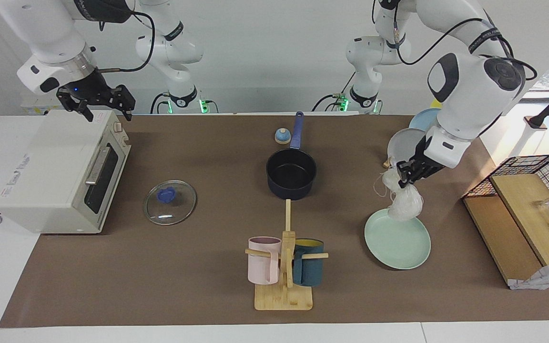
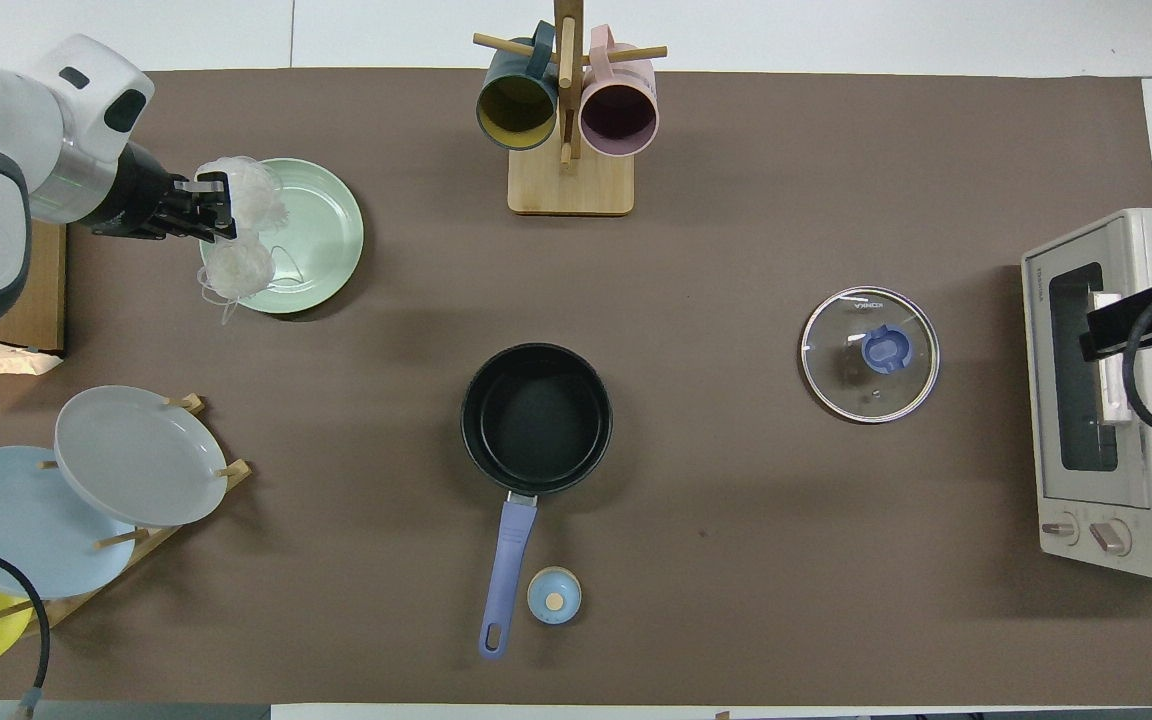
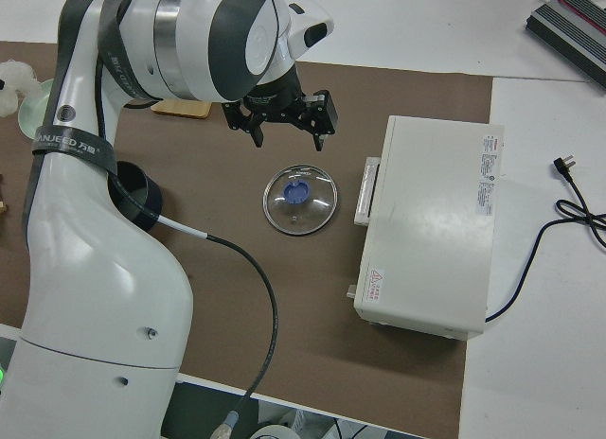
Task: Transfer vermicelli from pot to plate
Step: 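Lower the vermicelli onto the plate and open the left gripper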
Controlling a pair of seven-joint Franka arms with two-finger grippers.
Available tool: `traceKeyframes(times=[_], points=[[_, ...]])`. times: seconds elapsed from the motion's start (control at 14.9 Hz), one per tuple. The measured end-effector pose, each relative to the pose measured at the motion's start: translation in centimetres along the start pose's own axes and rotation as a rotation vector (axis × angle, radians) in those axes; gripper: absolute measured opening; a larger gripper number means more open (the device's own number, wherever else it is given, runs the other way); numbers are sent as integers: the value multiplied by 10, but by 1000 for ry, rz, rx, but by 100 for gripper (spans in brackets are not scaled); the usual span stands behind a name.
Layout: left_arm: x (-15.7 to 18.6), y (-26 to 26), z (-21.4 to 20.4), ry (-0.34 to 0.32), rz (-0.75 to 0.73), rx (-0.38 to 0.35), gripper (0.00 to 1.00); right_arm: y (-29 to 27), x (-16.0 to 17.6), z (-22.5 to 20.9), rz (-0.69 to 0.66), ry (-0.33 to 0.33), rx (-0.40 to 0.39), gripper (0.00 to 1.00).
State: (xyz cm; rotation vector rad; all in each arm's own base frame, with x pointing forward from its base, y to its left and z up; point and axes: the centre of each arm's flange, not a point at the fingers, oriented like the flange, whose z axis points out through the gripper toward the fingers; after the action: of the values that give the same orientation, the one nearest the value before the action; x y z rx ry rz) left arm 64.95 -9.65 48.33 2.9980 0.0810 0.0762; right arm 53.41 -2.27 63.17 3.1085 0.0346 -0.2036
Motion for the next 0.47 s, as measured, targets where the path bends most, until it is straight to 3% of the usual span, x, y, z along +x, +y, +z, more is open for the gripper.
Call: traceKeyframes(times=[0.47], points=[[17,-20,100,6,96,29,15,0,0,0,0,-1,0,100]])
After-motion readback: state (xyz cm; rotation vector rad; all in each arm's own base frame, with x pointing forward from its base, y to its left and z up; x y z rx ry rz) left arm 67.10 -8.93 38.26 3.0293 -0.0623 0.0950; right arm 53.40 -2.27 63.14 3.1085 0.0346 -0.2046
